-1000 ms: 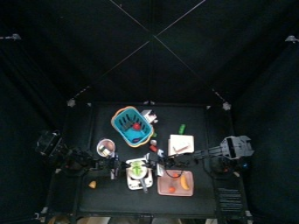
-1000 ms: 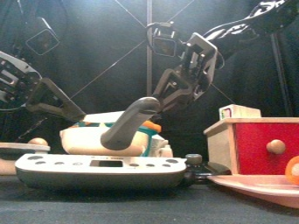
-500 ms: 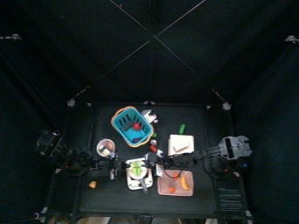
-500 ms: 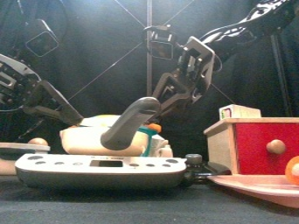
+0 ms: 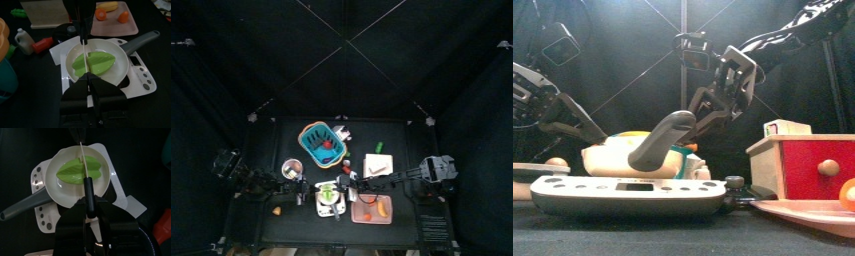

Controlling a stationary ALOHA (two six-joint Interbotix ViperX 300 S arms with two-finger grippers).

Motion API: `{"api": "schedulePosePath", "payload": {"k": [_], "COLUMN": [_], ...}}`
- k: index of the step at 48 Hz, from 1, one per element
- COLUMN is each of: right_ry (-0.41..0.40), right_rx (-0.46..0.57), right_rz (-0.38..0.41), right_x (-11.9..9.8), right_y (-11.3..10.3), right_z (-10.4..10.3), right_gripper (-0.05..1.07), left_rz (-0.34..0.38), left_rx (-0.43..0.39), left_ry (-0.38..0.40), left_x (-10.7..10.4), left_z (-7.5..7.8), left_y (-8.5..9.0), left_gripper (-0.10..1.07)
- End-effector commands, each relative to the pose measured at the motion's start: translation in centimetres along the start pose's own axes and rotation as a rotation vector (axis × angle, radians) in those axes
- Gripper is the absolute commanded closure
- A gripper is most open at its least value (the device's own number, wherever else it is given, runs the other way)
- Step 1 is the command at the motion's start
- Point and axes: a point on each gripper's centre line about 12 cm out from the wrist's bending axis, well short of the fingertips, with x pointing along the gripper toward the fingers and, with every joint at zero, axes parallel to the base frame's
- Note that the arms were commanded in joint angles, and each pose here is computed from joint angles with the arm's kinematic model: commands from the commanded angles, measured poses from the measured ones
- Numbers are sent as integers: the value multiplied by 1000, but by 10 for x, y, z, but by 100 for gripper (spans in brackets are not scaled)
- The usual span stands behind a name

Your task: Cut starfruit

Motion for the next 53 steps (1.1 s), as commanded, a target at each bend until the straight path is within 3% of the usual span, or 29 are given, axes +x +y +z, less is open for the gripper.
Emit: {"api": "schedulePosePath", "payload": {"k": [1,10,23,53], "right_ry": [-25,-17,15,57], "right_rx": [14,12,24,63], "right_rz": [-14,-14,-38,-84], "right_x": [-5,-4,-4,-8], "right_y": [-4,-3,-4,-6], "right_z": [12,11,7,10], "right_gripper": [59,59,59,59], "left_rz": [-11,-20,-67,-66], "left_rx": [3,-1,-10,-27], "left_ry": [-16,0,99,134], "left_x": [1,3,7,12], "left_z": [4,5,0,1], "left_y": [-4,-5,-12,-10], "left_gripper": [63,63,63,64]}}
